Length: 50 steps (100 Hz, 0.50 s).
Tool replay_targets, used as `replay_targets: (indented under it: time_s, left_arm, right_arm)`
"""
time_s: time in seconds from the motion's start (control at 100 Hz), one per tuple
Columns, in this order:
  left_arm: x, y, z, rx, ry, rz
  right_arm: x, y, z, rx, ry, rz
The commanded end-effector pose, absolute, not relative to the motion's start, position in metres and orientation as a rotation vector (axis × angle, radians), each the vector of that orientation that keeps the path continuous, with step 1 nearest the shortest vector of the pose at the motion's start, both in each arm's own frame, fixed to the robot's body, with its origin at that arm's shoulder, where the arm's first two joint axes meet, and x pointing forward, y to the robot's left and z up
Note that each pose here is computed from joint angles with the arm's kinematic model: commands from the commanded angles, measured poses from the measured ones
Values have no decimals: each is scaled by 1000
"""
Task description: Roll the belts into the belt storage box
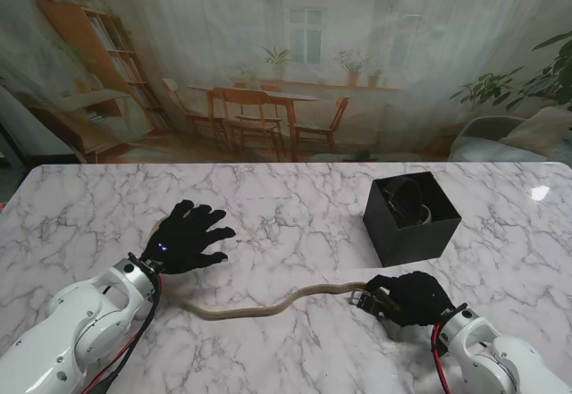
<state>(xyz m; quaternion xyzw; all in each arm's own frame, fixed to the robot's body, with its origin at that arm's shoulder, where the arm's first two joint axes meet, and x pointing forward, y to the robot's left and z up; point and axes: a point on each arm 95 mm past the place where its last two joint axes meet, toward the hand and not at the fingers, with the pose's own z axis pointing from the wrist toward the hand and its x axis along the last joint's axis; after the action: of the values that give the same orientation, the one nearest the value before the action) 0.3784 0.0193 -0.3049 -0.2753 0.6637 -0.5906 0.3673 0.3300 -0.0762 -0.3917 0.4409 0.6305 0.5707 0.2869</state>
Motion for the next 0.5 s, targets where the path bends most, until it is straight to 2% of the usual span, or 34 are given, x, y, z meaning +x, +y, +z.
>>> replay_targets:
  time_s: [0.0,0.49]
  left_arm:
    - [378,18,-307,-715,1717,-1517]
    - [378,18,-307,-713,1713,-1523]
  right_arm:
    - [327,-75,-398,1184,1692,1520]
    - [330,-72,-400,1159,1645,1598]
